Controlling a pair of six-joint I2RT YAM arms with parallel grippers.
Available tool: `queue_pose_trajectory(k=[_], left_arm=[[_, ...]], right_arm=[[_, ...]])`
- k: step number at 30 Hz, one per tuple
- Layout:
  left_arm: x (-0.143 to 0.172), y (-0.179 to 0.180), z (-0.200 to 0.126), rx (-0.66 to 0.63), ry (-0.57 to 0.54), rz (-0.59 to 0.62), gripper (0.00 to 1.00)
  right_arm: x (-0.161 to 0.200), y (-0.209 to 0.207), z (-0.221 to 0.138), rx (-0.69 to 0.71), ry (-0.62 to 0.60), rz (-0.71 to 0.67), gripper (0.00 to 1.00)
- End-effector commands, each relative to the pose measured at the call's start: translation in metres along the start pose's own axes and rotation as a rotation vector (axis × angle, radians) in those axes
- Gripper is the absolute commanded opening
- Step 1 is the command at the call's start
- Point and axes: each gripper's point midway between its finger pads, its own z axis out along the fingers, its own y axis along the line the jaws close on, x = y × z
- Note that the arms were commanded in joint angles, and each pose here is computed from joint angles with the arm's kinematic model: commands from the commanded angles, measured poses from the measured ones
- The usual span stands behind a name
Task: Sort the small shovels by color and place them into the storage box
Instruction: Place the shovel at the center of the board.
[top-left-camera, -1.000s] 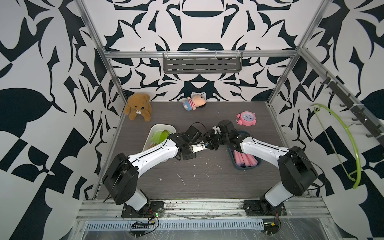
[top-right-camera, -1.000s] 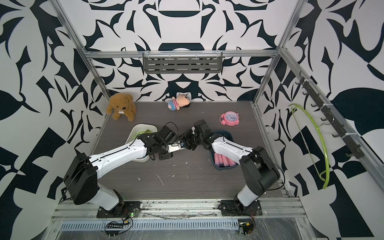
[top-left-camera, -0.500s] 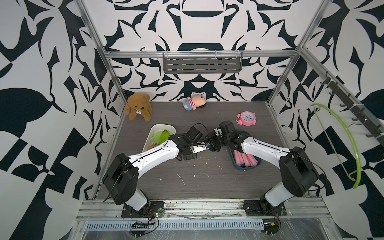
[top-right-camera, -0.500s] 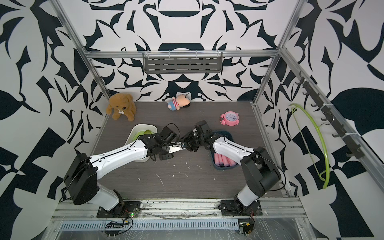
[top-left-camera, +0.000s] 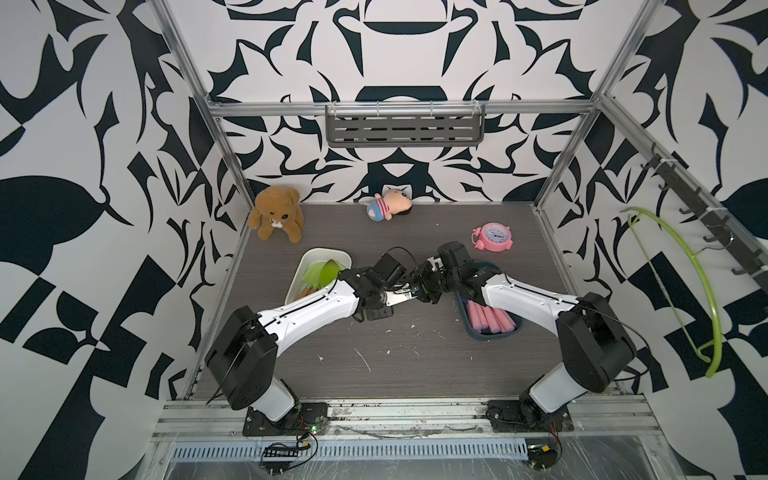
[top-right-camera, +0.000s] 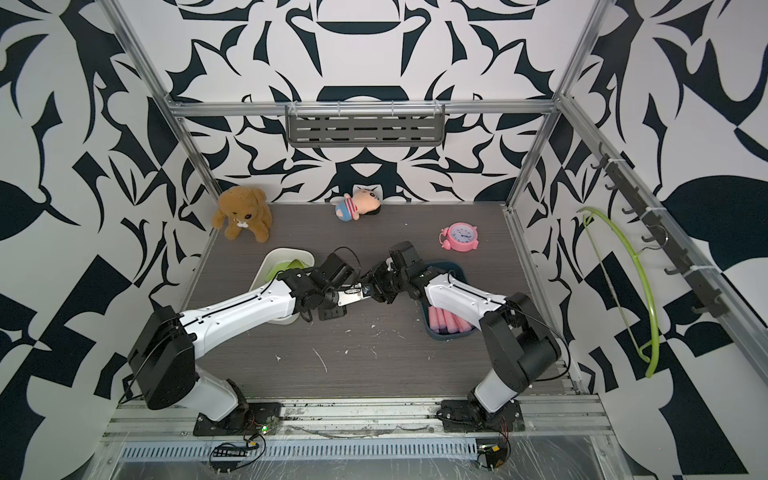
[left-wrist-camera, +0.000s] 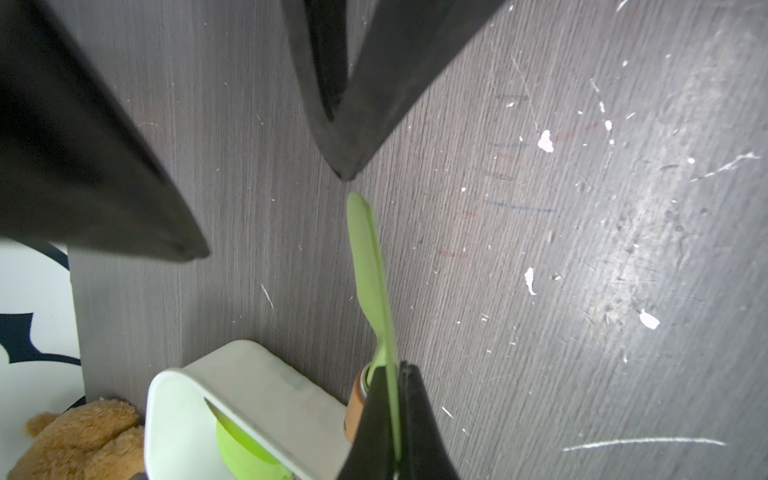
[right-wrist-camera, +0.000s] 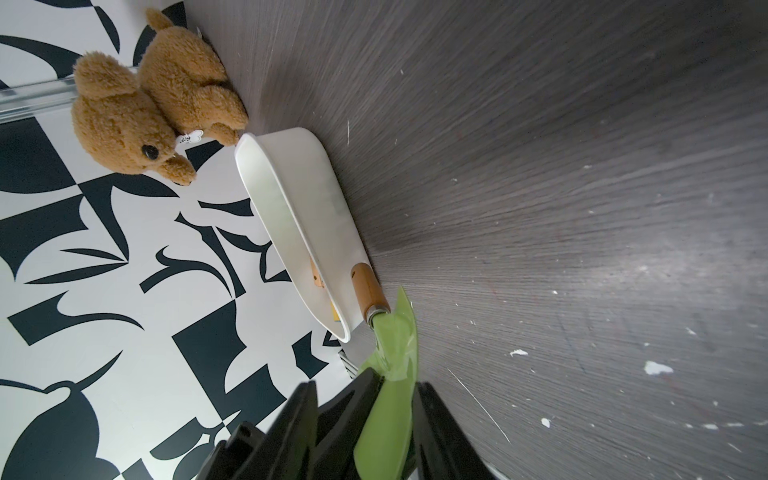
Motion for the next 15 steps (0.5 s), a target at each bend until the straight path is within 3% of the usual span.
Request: queue_pose_trajectory(k=[1,15], left_arm=[[-0.014,0.020,-0.003,-0.072,-0.039,-0.055,0.00],[-0.009,0.020,-0.002,-0.079,-0.030,-0.062,0.00]], right_arm=[[0.020,0.001,0.003,-0.006,0.070,-0.029,0.42],[0.010,-0.007,-0.018,0.009,0.033,-0.024,0.42]])
